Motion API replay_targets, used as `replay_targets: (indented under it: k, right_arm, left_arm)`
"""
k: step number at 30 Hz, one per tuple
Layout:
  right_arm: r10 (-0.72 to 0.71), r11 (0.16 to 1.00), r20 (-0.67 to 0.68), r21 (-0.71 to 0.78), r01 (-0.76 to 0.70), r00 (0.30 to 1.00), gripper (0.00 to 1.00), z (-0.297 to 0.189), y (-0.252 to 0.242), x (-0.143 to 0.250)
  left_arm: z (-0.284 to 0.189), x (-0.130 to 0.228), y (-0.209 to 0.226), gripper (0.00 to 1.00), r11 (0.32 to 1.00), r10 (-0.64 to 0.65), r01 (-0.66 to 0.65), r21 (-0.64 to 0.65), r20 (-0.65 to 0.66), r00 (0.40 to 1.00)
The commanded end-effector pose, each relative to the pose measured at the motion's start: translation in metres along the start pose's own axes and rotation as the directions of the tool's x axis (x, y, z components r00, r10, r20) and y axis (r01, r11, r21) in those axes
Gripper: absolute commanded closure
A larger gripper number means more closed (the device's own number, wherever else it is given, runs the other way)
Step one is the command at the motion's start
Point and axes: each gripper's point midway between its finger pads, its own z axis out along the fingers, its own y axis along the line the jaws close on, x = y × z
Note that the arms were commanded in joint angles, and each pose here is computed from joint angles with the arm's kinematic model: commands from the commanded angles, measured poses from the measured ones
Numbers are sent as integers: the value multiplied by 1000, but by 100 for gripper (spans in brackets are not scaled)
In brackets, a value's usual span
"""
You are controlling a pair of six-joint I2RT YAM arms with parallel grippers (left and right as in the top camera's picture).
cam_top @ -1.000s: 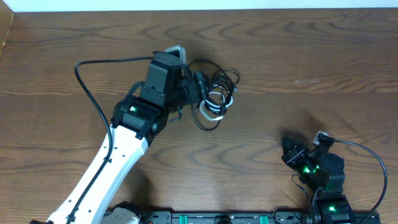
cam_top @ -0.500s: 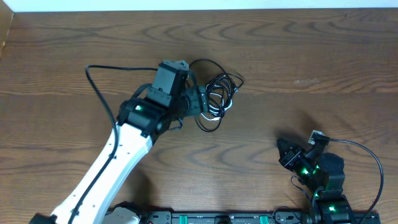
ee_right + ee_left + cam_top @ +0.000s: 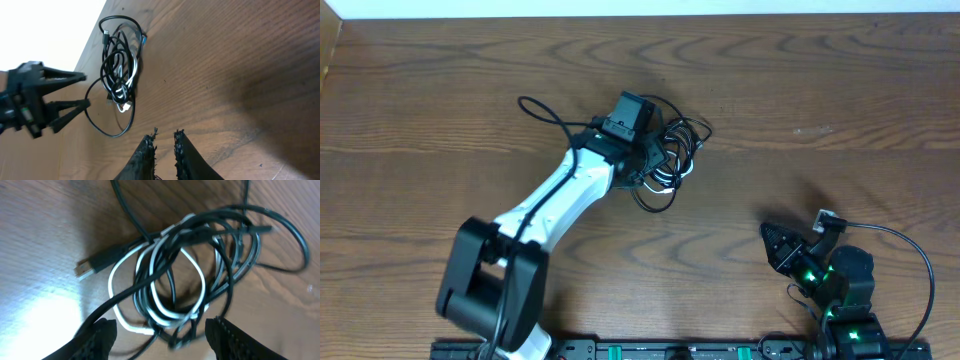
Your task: Untangle cables
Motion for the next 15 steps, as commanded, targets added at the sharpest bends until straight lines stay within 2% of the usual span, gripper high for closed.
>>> replay_targets:
  k: [1, 7, 10, 12, 15]
  right_arm:
    - [-16, 1000, -17, -7, 16, 1000, 85, 0, 2, 3]
    - [-53, 999, -4, 5, 53, 999, 84, 0, -1, 0]
    - [-58, 998, -5, 5, 58, 998, 84, 0, -1, 1]
    - [-58, 998, -5, 6, 58, 998, 84, 0, -1, 1]
    - [-58, 998, -5, 5, 58, 998, 84, 0, -1, 1]
  left_arm:
    - [17, 0, -3, 37, 998, -67, 67, 0, 2, 998]
    - [45, 6, -2, 39, 999, -42, 42, -23, 5, 999]
    - [57, 5, 11, 53, 996, -36, 38, -82, 33, 999]
    - [60, 1, 19, 68, 992, -33, 39, -116, 59, 998]
    - [58, -9, 26, 78, 987, -24, 42, -153, 120, 993]
